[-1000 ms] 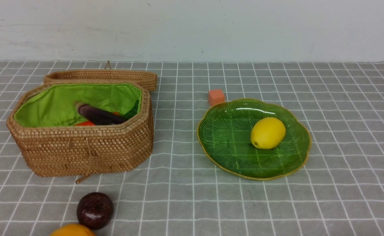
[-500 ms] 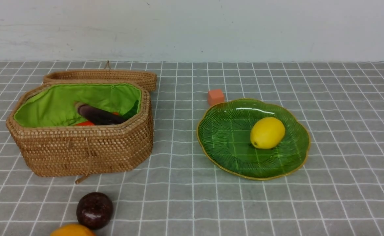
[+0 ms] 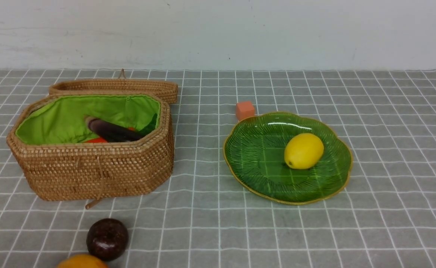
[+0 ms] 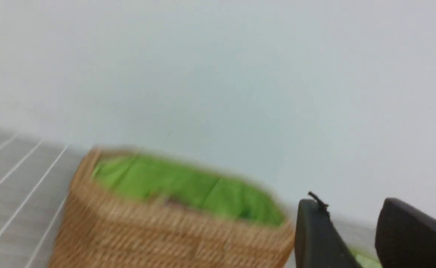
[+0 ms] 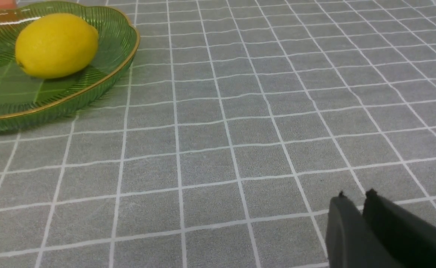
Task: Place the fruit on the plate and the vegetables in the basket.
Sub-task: Grab the mango with your left arm and place it on the right plate
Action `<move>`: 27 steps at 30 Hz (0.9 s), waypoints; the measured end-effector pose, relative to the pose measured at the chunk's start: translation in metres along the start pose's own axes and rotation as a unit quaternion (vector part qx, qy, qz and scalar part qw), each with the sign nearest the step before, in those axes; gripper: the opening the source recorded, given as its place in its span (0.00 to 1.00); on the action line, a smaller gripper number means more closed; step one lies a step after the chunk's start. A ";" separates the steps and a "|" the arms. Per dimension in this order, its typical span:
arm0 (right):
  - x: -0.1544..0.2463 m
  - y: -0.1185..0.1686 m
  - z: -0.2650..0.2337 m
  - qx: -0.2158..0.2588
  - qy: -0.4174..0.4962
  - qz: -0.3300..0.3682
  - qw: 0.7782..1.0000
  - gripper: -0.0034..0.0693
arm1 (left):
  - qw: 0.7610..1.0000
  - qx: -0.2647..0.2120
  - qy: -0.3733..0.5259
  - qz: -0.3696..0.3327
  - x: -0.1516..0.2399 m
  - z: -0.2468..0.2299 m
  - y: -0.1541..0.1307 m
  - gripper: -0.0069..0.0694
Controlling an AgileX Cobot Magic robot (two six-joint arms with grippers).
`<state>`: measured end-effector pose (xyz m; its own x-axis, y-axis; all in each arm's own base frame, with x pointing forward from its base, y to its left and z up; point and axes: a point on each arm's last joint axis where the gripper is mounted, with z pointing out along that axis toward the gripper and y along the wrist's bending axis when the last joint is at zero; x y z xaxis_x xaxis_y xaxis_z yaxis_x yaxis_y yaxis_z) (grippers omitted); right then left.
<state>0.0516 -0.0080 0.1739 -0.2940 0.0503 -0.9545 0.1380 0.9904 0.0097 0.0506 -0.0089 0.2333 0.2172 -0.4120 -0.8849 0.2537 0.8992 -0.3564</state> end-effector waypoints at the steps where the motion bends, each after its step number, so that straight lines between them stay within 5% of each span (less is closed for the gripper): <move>1: 0.000 0.000 0.000 0.000 0.000 0.000 1.000 0.16 | 1.000 0.001 -0.002 -0.002 -0.002 0.000 -0.001 0.40; 5: 0.000 0.000 0.000 0.000 0.000 0.000 1.000 0.17 | 0.999 -0.013 -0.016 -0.031 -0.060 0.011 -0.022 0.40; 9: 0.000 0.000 0.000 0.000 0.000 0.000 1.000 0.17 | 0.989 -0.079 0.092 -0.084 -0.108 0.037 -0.038 0.40; 11: 0.000 0.000 0.000 0.000 0.000 0.000 1.000 0.17 | 0.948 -0.181 0.248 -0.089 -0.100 0.060 -0.031 0.40; 12: 0.000 0.000 0.000 0.000 0.000 0.000 1.000 0.17 | 0.946 -0.184 0.251 -0.088 -0.100 0.063 -0.030 0.40; 18: 0.000 0.000 0.000 0.001 0.000 -0.001 1.000 0.18 | 0.830 -0.308 0.448 -0.122 -0.045 0.107 -0.008 0.40; 21: 0.000 0.000 0.000 0.001 0.000 -0.001 1.000 0.19 | 0.771 -0.329 0.519 -0.169 -0.020 0.115 -0.007 0.41; 27: 0.000 0.000 0.000 0.001 0.000 -0.001 1.000 0.20 | 0.720 -0.288 0.596 -0.209 0.014 0.132 -0.015 0.57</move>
<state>0.0515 -0.0081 0.1739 -0.2944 0.0474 -0.9545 0.1381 0.9904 0.0066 0.1746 -0.0480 0.2661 -0.8145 -0.5549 -0.1695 -0.4464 0.7860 -0.4277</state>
